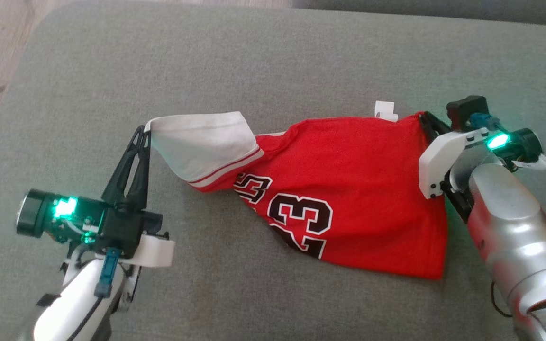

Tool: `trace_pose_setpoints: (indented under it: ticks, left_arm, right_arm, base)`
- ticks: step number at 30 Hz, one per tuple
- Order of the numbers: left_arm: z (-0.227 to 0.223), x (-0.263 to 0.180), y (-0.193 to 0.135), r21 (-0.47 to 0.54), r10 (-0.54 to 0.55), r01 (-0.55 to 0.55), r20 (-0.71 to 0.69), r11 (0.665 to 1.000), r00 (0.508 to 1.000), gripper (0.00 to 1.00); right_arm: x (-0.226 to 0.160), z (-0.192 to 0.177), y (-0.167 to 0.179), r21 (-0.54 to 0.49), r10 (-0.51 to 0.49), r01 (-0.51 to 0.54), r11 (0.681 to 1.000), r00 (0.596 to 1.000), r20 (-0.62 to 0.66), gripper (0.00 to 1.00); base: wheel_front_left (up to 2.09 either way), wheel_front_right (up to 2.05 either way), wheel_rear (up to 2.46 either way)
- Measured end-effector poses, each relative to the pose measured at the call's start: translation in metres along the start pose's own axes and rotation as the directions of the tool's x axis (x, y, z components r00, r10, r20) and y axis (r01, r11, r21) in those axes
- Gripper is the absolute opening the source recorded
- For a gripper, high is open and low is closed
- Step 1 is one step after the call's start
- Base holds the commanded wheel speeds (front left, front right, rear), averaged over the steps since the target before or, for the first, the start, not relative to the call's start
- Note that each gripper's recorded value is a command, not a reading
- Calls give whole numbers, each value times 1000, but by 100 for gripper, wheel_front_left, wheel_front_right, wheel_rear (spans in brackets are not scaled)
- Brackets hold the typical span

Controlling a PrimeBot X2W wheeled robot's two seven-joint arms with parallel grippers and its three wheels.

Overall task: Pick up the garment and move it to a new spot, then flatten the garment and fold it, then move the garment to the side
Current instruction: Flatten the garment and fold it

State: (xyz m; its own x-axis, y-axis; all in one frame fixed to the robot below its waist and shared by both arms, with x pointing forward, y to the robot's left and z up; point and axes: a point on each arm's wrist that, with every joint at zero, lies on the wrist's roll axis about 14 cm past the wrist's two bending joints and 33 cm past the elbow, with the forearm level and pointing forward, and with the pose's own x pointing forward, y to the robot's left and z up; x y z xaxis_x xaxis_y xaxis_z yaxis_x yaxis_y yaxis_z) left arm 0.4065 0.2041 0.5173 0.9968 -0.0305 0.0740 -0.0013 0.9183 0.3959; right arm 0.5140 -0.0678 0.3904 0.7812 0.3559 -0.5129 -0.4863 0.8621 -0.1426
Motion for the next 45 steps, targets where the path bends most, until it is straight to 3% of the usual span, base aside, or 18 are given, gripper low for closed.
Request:
trace_pose_setpoints:
  ticks: [7, 11, 15, 19, 24, 30, 33, 35, 39, 42, 45]
  left_arm:
    - [51, 15, 29, 58, 18, -28, 165, 998, 986, 0]
    - [104, 21, 53, 82, 36, -65, 315, 995, 948, 0]
    - [142, 19, 62, 37, 47, -68, 409, 997, 911, 0]
    - [193, 9, 73, 34, 43, -73, 535, 997, 844, 0]
    - [265, -6, 84, 61, 17, -81, 689, 995, 725, 0]
    - [344, -26, 83, 114, -62, -56, 819, 992, 570, 0]
    - [373, -26, 96, 62, -33, -40, 854, 997, 519, 0]
    - [379, -16, 100, 36, -27, -7, 848, 999, 529, 0]
    - [363, 25, 96, 11, -46, 60, 778, 998, 627, 0]
    - [341, 60, 85, 23, -89, 102, 703, 995, 705, 0]
    - [321, 97, 76, -40, -96, 154, 624, 987, 776, 0]
  right_arm:
    - [-22, 56, -24, 25, -73, 69, 997, 978, 195, 0]
    - [-48, 88, -45, 34, -128, 124, 992, 942, 309, 0]
    - [-74, 114, -66, 48, -179, 175, 983, 901, 396, 0]
    - [-118, 157, -92, 71, -237, 237, 969, 814, 530, 0]
    - [-184, 215, -114, 83, -266, 293, 953, 668, 695, 0]
    - [-270, 271, -129, 85, -273, 357, 930, 517, 811, 0]
    - [-299, 286, -133, 97, -277, 371, 923, 469, 839, 0]
    - [-307, 292, -133, 97, -277, 376, 921, 462, 843, 0]
    - [-306, 302, -137, 100, -280, 370, 924, 474, 835, 0]
    - [-282, 301, -137, 63, -267, 372, 926, 529, 805, 0]
    - [-247, 293, -142, 34, -264, 371, 928, 590, 763, 0]
  base:
    - [0, 0, 0]
    - [0, 0, 0]
    - [0, 0, 0]
    - [0, 0, 0]
    - [0, 0, 0]
    - [0, 0, 0]
    - [0, 0, 0]
    - [0, 0, 0]
    - [0, 0, 0]
    - [0, 0, 0]
    - [0, 0, 0]
